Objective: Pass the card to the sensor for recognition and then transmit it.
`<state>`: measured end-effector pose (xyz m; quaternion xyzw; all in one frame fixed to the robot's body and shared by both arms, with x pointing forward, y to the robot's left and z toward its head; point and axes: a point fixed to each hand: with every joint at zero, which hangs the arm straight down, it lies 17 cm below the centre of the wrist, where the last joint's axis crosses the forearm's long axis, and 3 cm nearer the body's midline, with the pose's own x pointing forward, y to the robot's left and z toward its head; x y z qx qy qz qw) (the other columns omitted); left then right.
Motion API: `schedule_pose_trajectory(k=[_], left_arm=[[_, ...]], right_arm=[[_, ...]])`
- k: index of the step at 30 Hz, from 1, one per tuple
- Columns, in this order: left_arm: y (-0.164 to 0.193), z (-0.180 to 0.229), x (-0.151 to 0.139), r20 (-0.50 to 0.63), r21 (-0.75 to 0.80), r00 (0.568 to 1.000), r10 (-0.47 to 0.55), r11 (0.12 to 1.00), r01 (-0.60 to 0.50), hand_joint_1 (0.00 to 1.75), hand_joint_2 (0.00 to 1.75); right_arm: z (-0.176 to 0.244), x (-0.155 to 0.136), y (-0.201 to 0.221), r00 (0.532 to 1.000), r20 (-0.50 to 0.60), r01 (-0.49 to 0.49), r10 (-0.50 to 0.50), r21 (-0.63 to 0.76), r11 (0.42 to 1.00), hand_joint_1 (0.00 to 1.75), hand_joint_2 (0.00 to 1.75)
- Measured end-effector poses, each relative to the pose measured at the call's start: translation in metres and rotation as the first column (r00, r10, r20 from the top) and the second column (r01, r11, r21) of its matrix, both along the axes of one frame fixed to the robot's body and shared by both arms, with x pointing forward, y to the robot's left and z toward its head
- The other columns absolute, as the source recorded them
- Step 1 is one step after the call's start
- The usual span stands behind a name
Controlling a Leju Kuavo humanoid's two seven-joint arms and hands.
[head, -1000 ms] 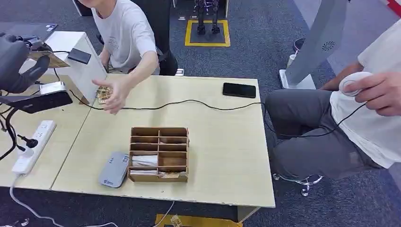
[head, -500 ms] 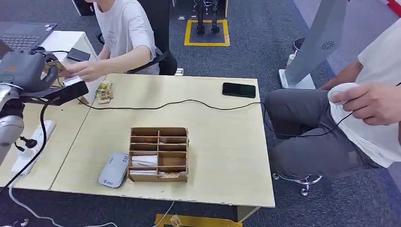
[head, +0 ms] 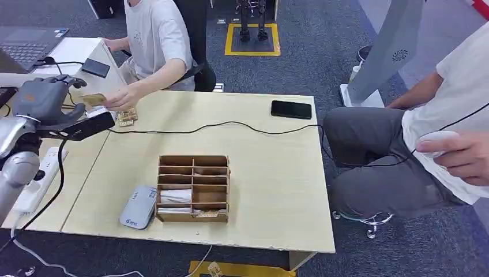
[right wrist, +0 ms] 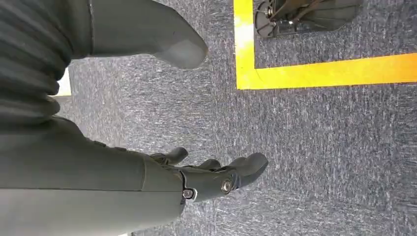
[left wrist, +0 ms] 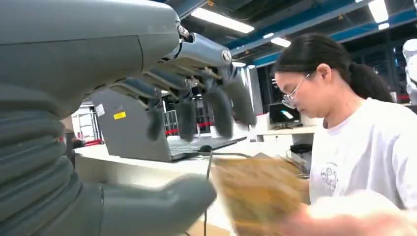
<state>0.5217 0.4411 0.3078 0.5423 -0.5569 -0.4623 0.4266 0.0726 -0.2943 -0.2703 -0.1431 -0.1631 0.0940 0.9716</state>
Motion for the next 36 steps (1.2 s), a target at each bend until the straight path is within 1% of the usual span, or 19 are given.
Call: schedule_pose_trajectory(k=[5,8,11,15,18,21,23,26,27,28,30,32,33,34,35,36], left_arm=[[0.015,-0.028,-0.017,-0.015,-0.025,1.0,0.027,0.999,-0.027,0.0,1.75],[0.026,-0.049,-0.042,-0.015,-0.056,0.999,0.035,0.998,-0.036,0.0,1.75],[0.046,-0.066,-0.074,-0.001,-0.074,0.998,0.068,0.995,-0.068,0.0,1.75],[0.078,-0.094,-0.119,0.008,-0.122,0.987,0.158,0.98,-0.156,0.0,1.75],[0.096,-0.127,-0.159,-0.027,-0.154,0.975,0.223,0.962,-0.224,0.0,1.75],[0.114,-0.148,-0.194,-0.033,-0.246,0.953,0.3,0.922,-0.298,0.0,1.75],[0.134,-0.161,-0.216,-0.041,-0.305,0.93,0.366,0.881,-0.361,0.0,1.75],[0.164,-0.2,-0.257,-0.11,-0.381,0.859,0.5,0.777,-0.501,0.0,1.75],[0.174,-0.216,-0.274,-0.143,-0.405,0.824,0.549,0.727,-0.555,0.0,1.75],[0.186,-0.235,-0.292,-0.184,-0.423,0.777,0.602,0.665,-0.616,0.0,1.75],[0.2,-0.277,-0.333,-0.268,-0.445,0.675,0.688,0.533,-0.719,0.0,1.75],[0.195,-0.325,-0.371,-0.376,-0.479,0.567,0.733,0.371,-0.796,0.0,1.75],[0.188,-0.349,-0.39,-0.428,-0.483,0.508,0.747,0.287,-0.828,0.0,1.75],[0.174,-0.379,-0.411,-0.498,-0.477,0.435,0.75,0.183,-0.86,0.0,1.75],[0.16,-0.403,-0.43,-0.553,-0.463,0.372,0.746,0.096,-0.881,0.0,1.75],[0.142,-0.424,-0.444,-0.604,-0.453,0.318,0.731,0.014,-0.891,0.0,1.75]], right_arm=[[-0.001,-0.001,-0.002,1.0,0.0,0.001,-0.001,-0.005,1.0,0.0,1.75],[-0.001,-0.003,-0.002,1.0,0.0,0.003,-0.003,-0.002,1.0,0.0,1.75],[-0.001,-0.006,-0.003,1.0,-0.004,0.017,-0.017,0.009,1.0,0.0,1.75],[0.0,-0.014,-0.002,0.999,-0.027,0.041,-0.04,0.016,0.999,0.0,1.75],[0.001,-0.025,-0.001,0.997,-0.053,0.053,-0.052,0.021,0.998,0.0,1.75],[0.003,-0.032,-0.005,0.995,-0.069,0.073,-0.071,0.015,0.997,0.0,1.75],[0.005,-0.034,-0.01,0.994,-0.071,0.087,-0.086,0.0,0.996,0.0,1.75],[0.007,-0.037,-0.018,0.992,-0.073,0.103,-0.104,-0.019,0.995,0.0,1.75],[0.008,-0.038,-0.02,0.991,-0.073,0.107,-0.108,-0.024,0.994,0.0,1.75],[0.008,-0.039,-0.022,0.991,-0.074,0.111,-0.113,-0.029,0.993,0.0,1.75],[0.009,-0.04,-0.024,0.99,-0.074,0.119,-0.121,-0.034,0.992,0.0,1.75],[0.009,-0.041,-0.025,0.989,-0.074,0.125,-0.128,-0.038,0.991,0.0,1.75],[0.009,-0.041,-0.026,0.989,-0.073,0.129,-0.132,-0.044,0.991,0.0,1.75],[0.01,-0.041,-0.027,0.988,-0.071,0.133,-0.136,-0.05,0.99,0.0,1.75],[0.01,-0.041,-0.028,0.988,-0.07,0.136,-0.139,-0.052,0.989,0.0,1.75],[0.01,-0.041,-0.029,0.987,-0.069,0.138,-0.142,-0.057,0.989,0.0,1.75]])
